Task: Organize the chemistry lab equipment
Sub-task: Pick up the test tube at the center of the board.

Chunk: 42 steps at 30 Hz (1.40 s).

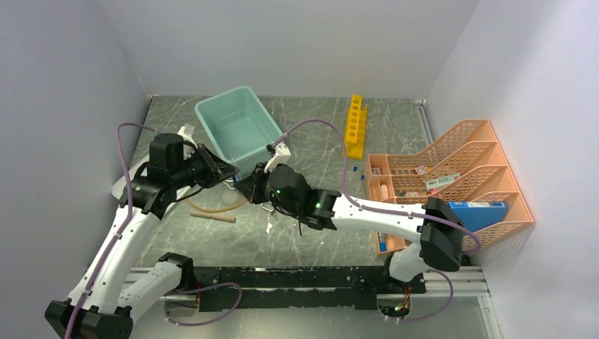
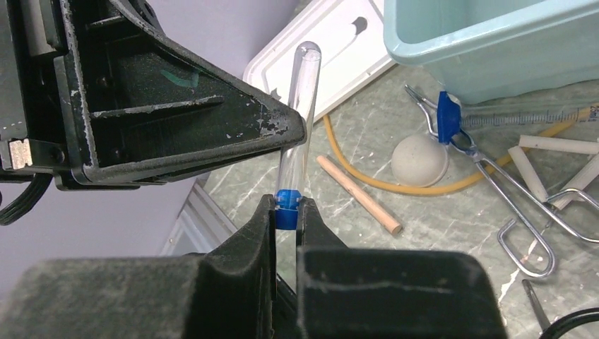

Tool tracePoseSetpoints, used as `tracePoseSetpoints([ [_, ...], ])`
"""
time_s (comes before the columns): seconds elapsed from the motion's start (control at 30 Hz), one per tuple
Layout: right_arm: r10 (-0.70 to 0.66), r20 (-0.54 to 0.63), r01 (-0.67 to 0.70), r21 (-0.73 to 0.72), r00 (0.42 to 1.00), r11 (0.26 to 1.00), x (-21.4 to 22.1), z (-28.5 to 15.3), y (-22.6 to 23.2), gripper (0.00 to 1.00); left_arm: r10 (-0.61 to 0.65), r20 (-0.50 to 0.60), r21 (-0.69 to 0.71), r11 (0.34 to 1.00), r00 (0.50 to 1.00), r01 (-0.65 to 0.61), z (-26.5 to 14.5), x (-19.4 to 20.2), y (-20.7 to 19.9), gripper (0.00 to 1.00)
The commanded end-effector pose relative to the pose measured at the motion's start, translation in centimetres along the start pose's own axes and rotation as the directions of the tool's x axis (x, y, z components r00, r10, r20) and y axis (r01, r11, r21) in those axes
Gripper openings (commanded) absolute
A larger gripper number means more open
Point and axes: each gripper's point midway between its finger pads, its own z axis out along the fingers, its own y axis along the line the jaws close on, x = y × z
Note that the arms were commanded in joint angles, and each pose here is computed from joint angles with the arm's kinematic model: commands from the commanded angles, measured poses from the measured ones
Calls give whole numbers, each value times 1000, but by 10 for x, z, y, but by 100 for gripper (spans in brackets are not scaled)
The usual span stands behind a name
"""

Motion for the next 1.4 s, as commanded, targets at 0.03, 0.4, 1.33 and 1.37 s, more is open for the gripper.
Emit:
tracePoseSetpoints([
  [0.03, 4, 48, -4, -6, 999, 1000, -13, -9, -1, 0, 13, -40, 78, 997, 999, -10, 0, 6, -12, 14],
  [0.4, -227, -30, 227, -21, 973, 974, 14, -41, -35, 0, 139, -82, 202, 972, 987, -121, 8, 11, -26, 66],
  [1.33, -964, 80, 886, -420, 252, 197, 52, -121, -73, 0, 524, -438, 455, 830, 731, -323, 5, 102, 4, 64],
  [1.37, -963, 82, 887, -417, 255, 200, 51, -121, -72, 0, 532, -446, 460, 826, 720, -325, 4, 107, 4, 64],
])
